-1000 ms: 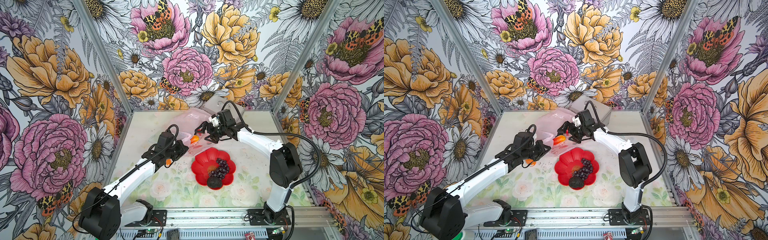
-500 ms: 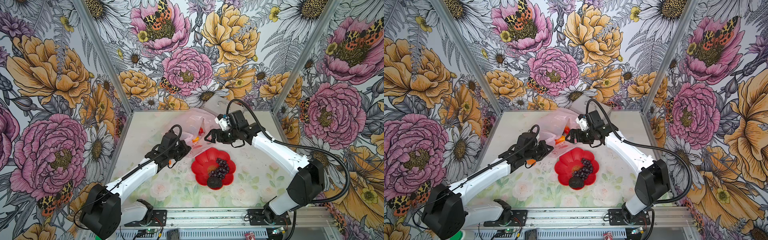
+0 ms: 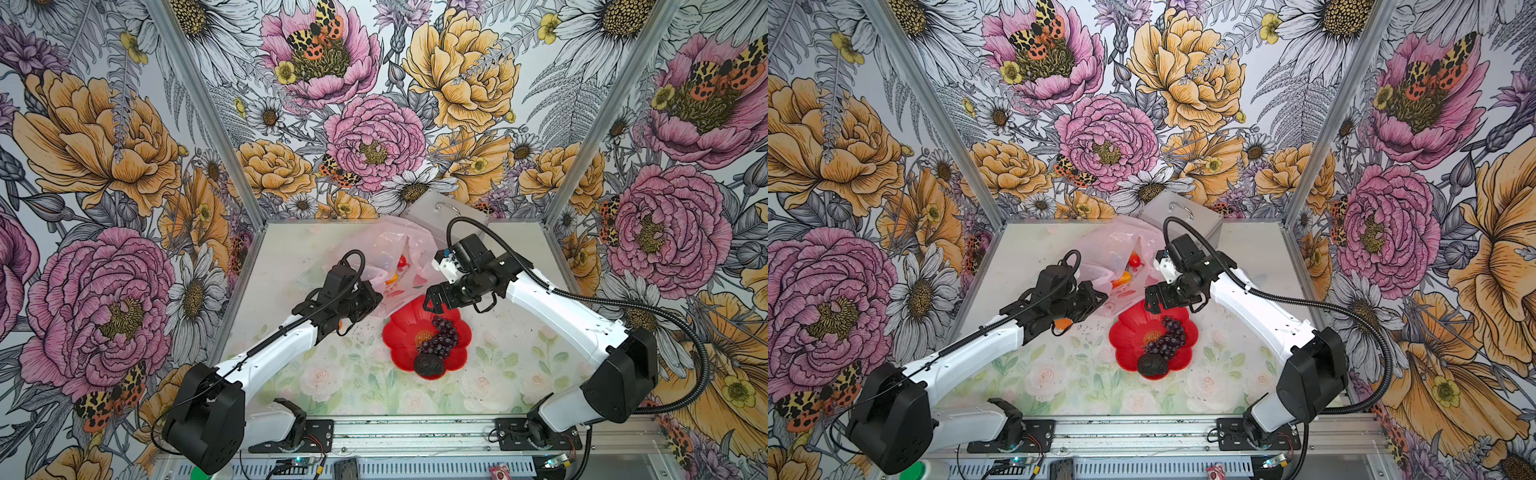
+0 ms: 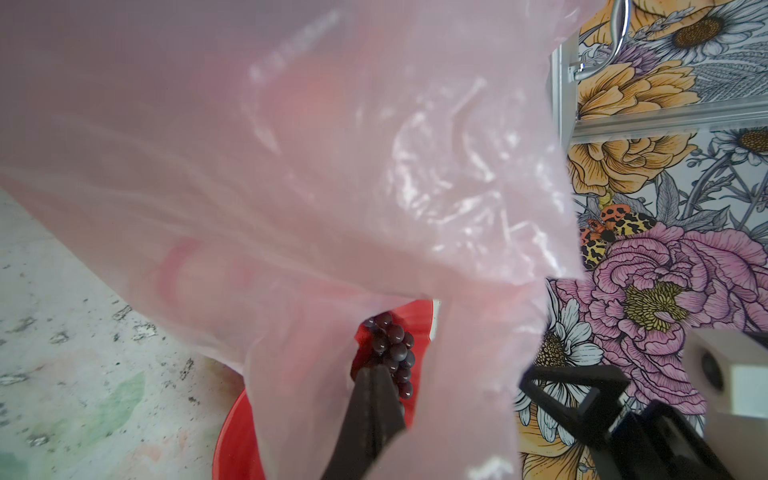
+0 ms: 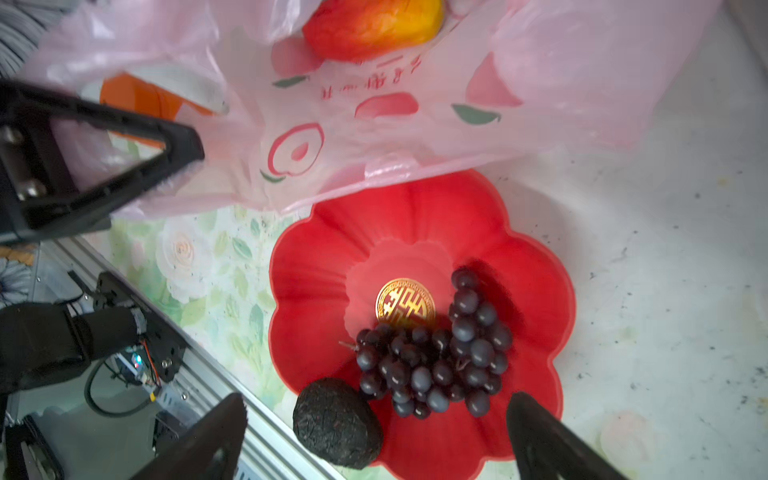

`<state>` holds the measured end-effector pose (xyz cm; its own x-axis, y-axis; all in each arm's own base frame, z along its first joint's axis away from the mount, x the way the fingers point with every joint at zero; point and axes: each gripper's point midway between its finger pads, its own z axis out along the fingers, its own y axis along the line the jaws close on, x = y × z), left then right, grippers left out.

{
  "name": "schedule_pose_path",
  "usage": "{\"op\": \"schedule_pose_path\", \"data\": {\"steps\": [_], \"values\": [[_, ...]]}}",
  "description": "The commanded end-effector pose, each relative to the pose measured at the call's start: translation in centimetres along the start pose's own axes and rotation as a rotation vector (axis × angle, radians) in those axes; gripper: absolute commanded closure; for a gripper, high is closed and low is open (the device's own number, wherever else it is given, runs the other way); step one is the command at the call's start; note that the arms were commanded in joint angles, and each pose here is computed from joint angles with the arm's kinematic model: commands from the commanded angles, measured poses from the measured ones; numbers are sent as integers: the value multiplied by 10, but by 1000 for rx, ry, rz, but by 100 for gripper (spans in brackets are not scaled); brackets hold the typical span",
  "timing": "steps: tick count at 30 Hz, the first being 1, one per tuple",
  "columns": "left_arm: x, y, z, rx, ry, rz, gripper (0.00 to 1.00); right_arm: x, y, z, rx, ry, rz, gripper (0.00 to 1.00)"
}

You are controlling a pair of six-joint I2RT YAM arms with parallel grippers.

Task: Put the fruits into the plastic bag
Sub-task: 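Withdraw the right gripper from the bag and move it over the plate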

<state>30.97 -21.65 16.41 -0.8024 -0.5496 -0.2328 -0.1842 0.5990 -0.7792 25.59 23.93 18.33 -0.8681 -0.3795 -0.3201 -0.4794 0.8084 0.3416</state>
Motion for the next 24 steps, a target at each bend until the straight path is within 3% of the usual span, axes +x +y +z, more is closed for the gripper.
{"op": "schedule_pose_path", "data": {"steps": [1,15,24], "values": [[-3,-1,-8,14,-27,21,100,29,7,9,19,122,-81,0],[0,7,-18,15,-39,4,100,82,38,56,-29,344,-248,8],[4,10,-22,15,-40,-5,100,99,42,70,-9,405,-317,9]]}}
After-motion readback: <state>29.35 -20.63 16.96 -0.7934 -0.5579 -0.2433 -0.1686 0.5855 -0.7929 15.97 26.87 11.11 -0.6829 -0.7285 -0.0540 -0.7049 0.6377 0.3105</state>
